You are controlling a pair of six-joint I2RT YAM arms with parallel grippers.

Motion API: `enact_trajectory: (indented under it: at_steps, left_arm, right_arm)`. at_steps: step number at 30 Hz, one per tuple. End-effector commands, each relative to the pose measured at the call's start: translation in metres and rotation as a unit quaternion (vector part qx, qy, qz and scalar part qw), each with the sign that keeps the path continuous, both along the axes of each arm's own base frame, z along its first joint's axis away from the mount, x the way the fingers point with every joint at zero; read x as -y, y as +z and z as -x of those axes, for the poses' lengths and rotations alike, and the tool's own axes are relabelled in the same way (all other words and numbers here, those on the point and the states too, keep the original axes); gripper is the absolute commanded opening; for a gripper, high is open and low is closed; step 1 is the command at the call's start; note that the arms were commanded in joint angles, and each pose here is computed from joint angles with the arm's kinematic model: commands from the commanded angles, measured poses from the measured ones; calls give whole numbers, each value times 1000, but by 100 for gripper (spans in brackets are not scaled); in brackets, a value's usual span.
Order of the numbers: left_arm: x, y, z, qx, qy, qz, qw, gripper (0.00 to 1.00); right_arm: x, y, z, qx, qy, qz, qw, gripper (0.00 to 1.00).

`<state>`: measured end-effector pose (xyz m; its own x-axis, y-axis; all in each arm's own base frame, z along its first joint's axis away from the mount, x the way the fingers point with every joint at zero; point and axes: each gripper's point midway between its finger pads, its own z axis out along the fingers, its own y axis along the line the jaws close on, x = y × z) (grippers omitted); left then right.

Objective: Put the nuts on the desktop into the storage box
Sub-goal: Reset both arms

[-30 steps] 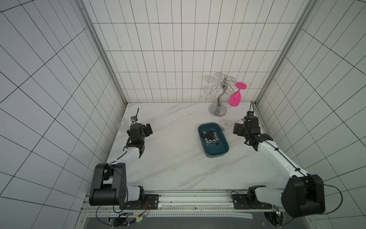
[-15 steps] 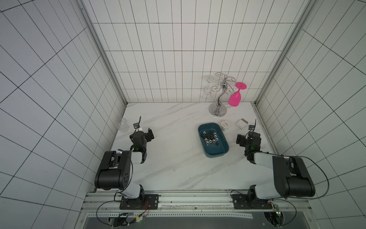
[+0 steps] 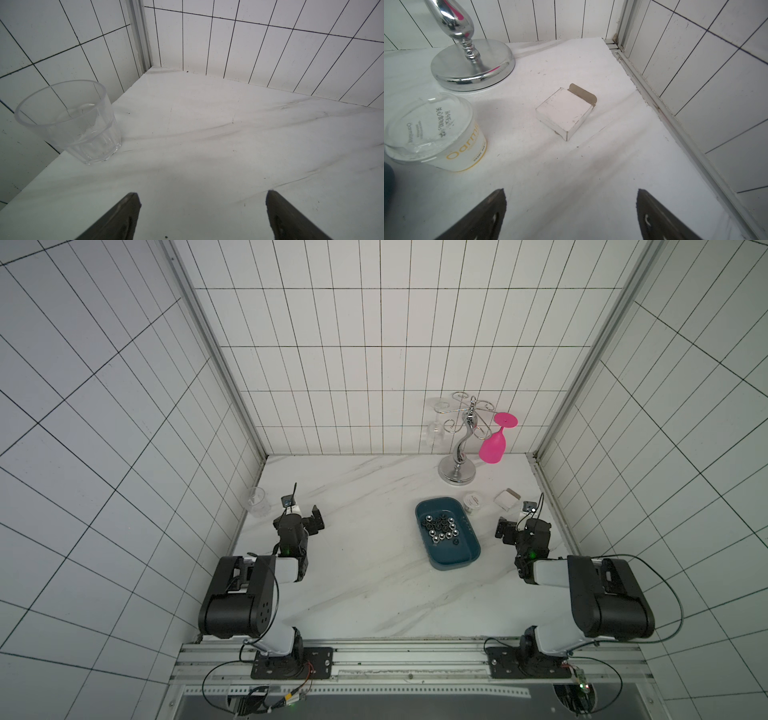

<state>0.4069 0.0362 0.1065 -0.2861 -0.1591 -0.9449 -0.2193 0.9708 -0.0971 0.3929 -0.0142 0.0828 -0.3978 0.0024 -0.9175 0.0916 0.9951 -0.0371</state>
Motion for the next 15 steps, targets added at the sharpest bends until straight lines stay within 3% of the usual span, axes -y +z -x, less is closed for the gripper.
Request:
enact_trajectory:
  at_steps: [1,15]
  left_arm:
    - [2,8,-6,15,-7,-6,1000,98]
    - [3,7,-6,12,-12,-8,1000,98]
  right_arm:
    - [1,11,-8,16,3,-4,1000,99]
    - [1,11,-8,17,4,-4,1000,99]
